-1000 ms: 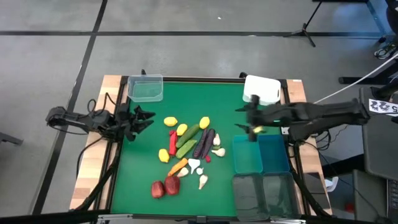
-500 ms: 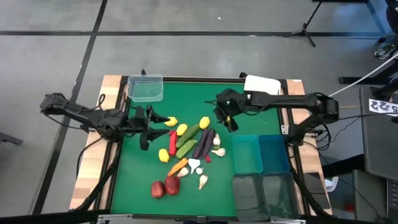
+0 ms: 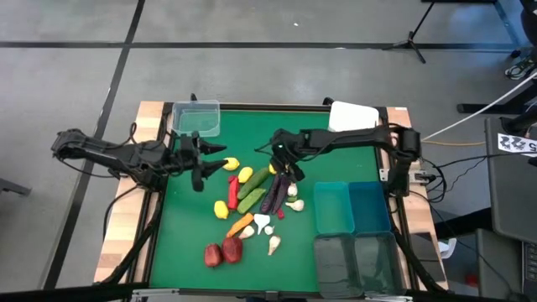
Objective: Sort produce into baskets
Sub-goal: Put the lemon into the right black bin
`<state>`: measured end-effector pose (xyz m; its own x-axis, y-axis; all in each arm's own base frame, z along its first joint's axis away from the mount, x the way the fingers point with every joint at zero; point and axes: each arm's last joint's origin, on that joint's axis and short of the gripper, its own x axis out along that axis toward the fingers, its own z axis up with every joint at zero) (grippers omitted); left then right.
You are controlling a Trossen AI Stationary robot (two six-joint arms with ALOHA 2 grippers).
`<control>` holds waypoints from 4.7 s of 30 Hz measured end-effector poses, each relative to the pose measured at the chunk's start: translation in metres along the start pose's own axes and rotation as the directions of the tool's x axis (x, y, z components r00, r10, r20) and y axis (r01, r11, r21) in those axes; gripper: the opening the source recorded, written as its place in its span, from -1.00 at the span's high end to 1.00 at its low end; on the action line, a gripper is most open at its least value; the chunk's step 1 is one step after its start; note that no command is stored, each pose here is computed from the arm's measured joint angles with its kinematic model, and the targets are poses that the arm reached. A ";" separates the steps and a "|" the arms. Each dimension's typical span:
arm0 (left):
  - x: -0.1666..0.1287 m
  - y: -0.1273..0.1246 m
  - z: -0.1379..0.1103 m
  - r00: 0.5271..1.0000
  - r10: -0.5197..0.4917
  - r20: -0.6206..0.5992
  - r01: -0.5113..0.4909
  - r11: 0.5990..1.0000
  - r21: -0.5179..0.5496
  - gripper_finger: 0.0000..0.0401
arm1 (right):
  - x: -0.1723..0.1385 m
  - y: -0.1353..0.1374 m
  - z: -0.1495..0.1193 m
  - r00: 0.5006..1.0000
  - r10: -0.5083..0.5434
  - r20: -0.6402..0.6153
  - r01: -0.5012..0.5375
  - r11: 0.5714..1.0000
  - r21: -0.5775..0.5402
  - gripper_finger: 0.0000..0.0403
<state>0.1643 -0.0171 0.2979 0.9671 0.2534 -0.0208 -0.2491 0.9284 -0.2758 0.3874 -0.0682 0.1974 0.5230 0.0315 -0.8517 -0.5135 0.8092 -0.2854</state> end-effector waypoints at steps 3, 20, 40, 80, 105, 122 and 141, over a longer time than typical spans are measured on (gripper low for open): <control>-0.002 0.003 0.000 1.000 0.014 -0.013 -0.014 1.000 -0.020 -0.23 | 0.002 -0.006 0.006 0.998 0.039 -0.044 -0.040 0.999 -0.033 -0.32; -0.005 0.006 -0.006 0.996 0.035 -0.078 -0.035 0.999 -0.005 -0.23 | 0.041 -0.011 -0.008 0.978 0.155 -0.142 -0.160 0.987 -0.028 -0.32; -0.005 0.006 -0.008 0.995 0.041 -0.095 -0.040 0.999 0.004 -0.23 | 0.035 -0.020 -0.003 0.959 0.115 -0.259 -0.111 0.993 0.030 0.04; -0.005 0.008 -0.012 0.990 0.054 -0.134 -0.052 0.998 0.017 -0.23 | -0.265 0.233 0.137 0.989 0.138 -0.051 -0.101 0.889 0.446 0.02; -0.005 0.008 -0.012 0.989 0.056 -0.135 -0.058 0.998 -0.011 -0.23 | -0.180 0.334 0.046 0.924 0.341 -0.172 -0.051 0.557 0.829 0.02; -0.005 0.008 -0.013 0.989 0.058 -0.139 -0.059 0.998 -0.003 -0.23 | -0.139 0.360 0.002 0.829 0.525 -0.194 -0.070 0.441 0.895 0.02; -0.005 0.008 -0.013 0.989 0.058 -0.139 -0.060 0.998 -0.009 -0.23 | -0.139 0.367 -0.004 0.838 0.506 -0.203 -0.041 0.430 0.902 -0.62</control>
<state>0.1578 -0.0143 0.2834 0.9486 0.2666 -0.1705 -0.3062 0.9089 -0.2830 0.1237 0.2216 0.2094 0.0402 0.3169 -0.9476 0.3717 0.8756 0.3086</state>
